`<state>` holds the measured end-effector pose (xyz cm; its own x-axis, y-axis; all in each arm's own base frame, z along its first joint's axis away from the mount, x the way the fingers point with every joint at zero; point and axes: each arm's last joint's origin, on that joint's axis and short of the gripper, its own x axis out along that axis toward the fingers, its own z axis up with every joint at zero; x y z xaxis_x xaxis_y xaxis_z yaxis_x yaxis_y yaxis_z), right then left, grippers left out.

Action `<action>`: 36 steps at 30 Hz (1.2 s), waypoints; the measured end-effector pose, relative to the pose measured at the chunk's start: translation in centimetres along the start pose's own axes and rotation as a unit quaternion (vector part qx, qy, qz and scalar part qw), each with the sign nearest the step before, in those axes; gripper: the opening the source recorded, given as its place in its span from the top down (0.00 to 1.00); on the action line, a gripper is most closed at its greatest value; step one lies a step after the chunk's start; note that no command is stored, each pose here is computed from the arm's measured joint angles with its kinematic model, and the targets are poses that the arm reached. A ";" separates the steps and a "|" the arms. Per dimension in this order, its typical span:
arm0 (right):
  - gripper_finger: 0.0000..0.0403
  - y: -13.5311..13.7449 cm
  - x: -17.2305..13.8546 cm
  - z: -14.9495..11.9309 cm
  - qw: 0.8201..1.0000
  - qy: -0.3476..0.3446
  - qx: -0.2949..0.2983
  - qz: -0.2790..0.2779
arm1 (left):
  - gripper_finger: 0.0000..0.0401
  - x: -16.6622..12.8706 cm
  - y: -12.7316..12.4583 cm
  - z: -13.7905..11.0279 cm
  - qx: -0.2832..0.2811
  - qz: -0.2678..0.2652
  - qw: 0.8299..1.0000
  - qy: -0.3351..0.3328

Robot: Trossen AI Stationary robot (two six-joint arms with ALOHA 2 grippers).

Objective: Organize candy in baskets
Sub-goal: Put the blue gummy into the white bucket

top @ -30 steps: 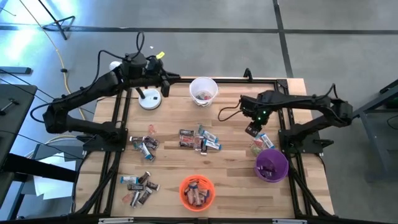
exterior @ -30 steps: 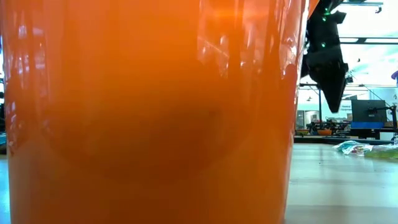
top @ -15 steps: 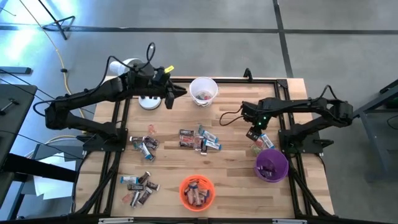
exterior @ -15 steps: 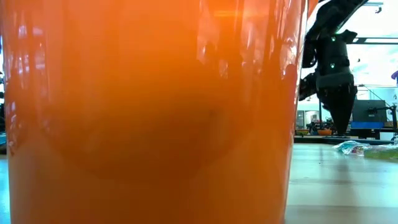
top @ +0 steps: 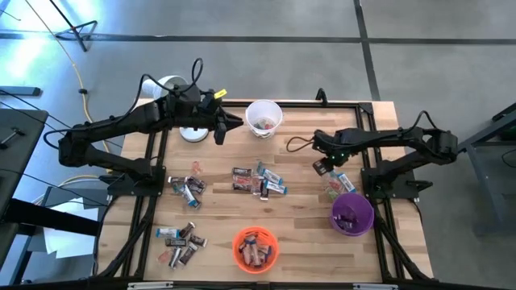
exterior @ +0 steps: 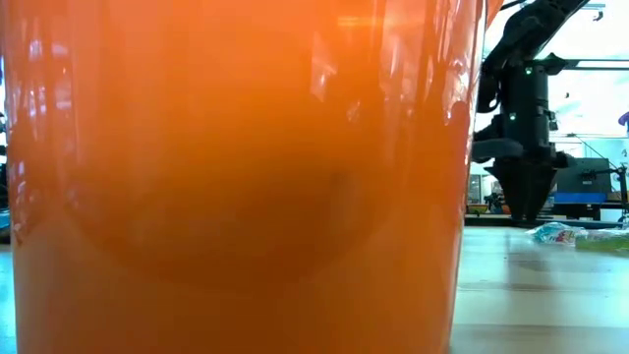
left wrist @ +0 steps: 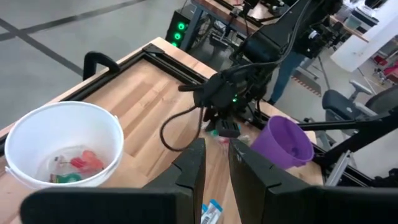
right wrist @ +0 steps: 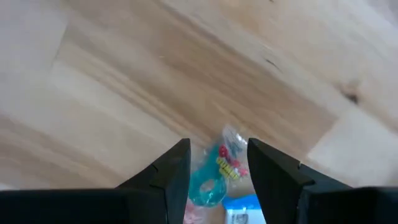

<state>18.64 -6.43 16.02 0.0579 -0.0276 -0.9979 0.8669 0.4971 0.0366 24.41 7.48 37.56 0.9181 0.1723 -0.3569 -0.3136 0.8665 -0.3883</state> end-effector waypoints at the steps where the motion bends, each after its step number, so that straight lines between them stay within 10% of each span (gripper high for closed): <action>1: 0.62 0.1 0.0 -0.2 1.000 0.003 0.018 -0.003 | 0.86 0.0 0.0 0.0 0.000 0.000 1.000 0.000; 22: 0.62 2.0 0.1 -3.4 0.983 -0.049 0.162 -0.069 | 0.86 -0.2 0.0 0.1 0.028 -0.004 1.000 -0.002; 36: 0.62 3.3 3.0 -2.8 0.987 0.016 0.135 -0.081 | 0.86 -1.0 -0.2 0.4 0.042 -0.004 0.999 -0.018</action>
<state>20.28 -2.40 12.97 -0.1042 -0.0571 -0.9929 0.9644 0.2382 -0.1149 23.64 7.35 38.29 0.9290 0.1800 -0.3234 -0.2860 0.9037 -0.3187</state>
